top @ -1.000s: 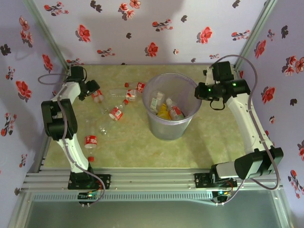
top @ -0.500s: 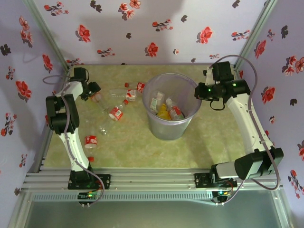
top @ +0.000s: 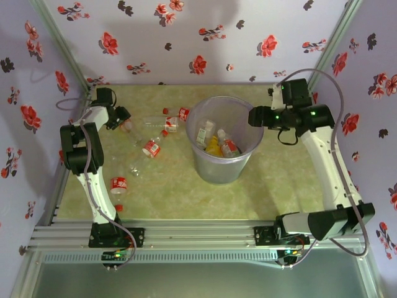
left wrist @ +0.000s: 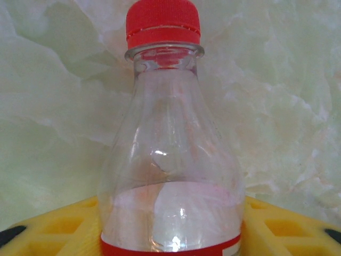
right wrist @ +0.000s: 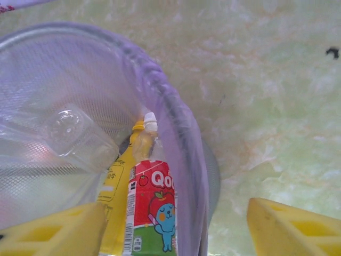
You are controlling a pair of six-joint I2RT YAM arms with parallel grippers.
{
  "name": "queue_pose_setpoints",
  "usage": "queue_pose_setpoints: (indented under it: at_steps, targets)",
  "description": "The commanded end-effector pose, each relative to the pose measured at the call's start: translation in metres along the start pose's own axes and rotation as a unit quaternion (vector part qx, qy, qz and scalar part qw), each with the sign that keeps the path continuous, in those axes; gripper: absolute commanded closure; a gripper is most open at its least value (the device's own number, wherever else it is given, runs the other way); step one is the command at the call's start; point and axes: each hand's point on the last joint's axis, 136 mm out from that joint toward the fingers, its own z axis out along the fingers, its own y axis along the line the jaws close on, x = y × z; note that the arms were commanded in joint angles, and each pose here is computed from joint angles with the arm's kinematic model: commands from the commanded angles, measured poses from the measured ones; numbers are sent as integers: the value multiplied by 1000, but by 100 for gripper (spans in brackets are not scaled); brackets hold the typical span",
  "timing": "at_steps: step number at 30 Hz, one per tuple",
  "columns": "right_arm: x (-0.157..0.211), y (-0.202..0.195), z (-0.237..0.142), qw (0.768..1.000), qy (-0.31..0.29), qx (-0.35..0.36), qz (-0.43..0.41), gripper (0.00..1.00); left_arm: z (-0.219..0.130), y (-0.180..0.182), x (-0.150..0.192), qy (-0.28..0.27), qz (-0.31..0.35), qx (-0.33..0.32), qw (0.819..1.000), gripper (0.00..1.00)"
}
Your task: Put the plastic bottles in the bin
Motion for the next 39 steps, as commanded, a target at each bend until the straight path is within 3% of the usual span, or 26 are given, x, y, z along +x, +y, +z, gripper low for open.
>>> queue_pose_setpoints:
  at_steps: [1,8,14,18,24,29,39]
  targets:
    - [-13,1,-34,999,-44,17,-18,26,-20,-10,-9,-7,-5,19,1000,58]
    - [-42,26,-63,993,-112,-17,-41,25,-110,-48,-37,-71,10,90,993,60]
    - [-52,95,-68,983,-121,-87,-105,26,-214,-85,-37,-122,45,171,977,63]
    - [-43,156,-55,970,-101,-155,-155,26,-279,-136,-9,-117,67,294,946,64]
    - [-26,233,-33,948,-68,-245,-192,20,-349,-192,39,-115,105,399,903,65]
    - [-16,273,-19,933,-45,-294,-203,16,-380,-225,76,-86,134,469,869,65]
    - [-4,312,18,915,16,-368,-166,16,-390,-247,104,-64,135,527,837,68]
